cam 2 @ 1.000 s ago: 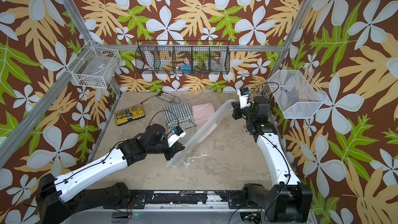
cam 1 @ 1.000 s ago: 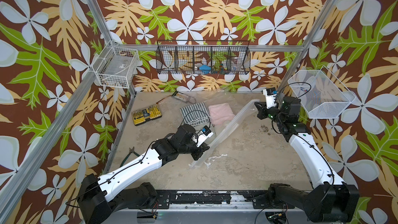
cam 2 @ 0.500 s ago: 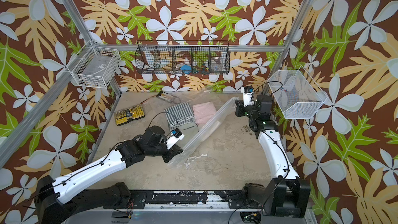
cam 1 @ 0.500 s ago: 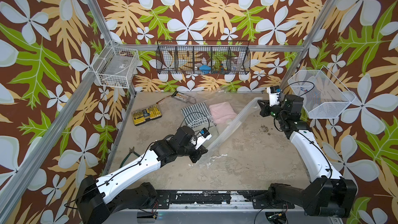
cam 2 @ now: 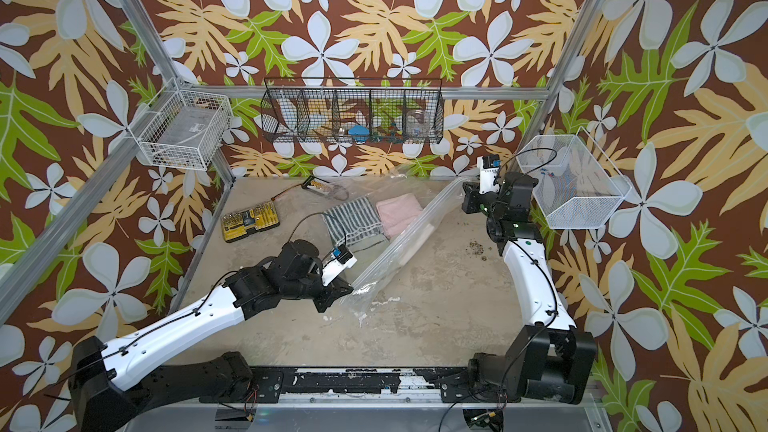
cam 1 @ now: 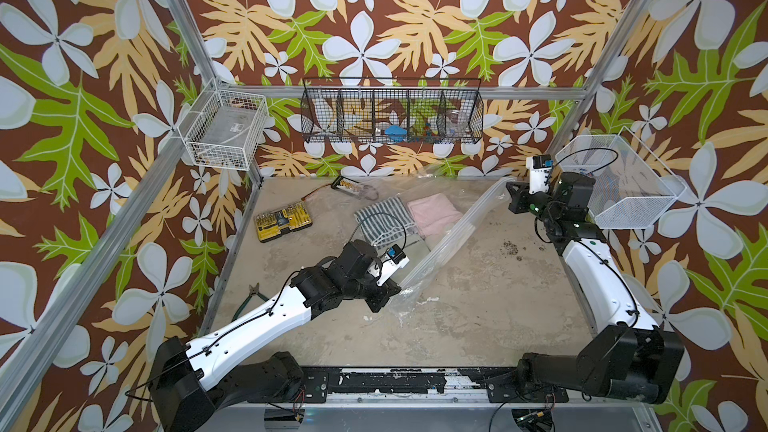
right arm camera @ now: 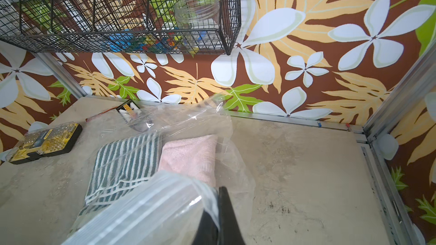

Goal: Place the folded towel into the vacuum bag
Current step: Close the vacuum bag at the center of the board, then reset both arms

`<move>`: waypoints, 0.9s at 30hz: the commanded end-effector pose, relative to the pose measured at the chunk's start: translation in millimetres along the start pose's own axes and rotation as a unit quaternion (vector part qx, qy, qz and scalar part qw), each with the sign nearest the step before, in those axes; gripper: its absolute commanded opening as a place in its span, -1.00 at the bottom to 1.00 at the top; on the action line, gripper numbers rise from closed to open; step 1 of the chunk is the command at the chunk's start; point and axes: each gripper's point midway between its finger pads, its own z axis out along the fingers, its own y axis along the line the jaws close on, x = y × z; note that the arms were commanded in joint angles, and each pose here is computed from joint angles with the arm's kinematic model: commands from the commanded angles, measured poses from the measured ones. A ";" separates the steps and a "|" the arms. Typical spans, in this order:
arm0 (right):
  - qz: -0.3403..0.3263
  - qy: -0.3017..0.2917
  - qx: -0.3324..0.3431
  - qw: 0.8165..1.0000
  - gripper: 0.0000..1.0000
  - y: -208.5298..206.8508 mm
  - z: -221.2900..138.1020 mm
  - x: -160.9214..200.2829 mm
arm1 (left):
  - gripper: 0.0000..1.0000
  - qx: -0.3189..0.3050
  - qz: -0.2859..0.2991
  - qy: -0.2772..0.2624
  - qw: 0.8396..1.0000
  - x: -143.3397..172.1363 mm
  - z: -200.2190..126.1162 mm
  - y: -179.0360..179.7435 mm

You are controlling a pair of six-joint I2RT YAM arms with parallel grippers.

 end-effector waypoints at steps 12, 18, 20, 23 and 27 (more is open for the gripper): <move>-0.009 -0.064 0.058 0.996 -1.00 -27.0 -2.6 -34.7 | -1.00 0.011 -0.014 0.078 0.997 36.1 3.7 -4.5; -0.011 -0.061 0.062 0.996 -1.00 -28.4 -1.9 -33.9 | -1.00 0.020 -0.009 0.081 0.996 36.9 4.3 -9.2; -0.011 -0.055 0.043 0.997 -1.00 -21.4 -3.4 -33.6 | -1.00 0.020 -0.010 0.082 0.996 37.4 4.8 -8.8; -0.002 -0.058 0.036 0.998 -0.44 -10.9 -17.5 -37.3 | -1.00 0.028 -0.006 0.079 0.996 34.8 6.6 -11.2; -0.011 -0.083 0.057 0.995 -0.28 -5.9 -44.2 -55.8 | -1.00 0.051 0.001 0.080 0.995 28.7 11.6 -22.8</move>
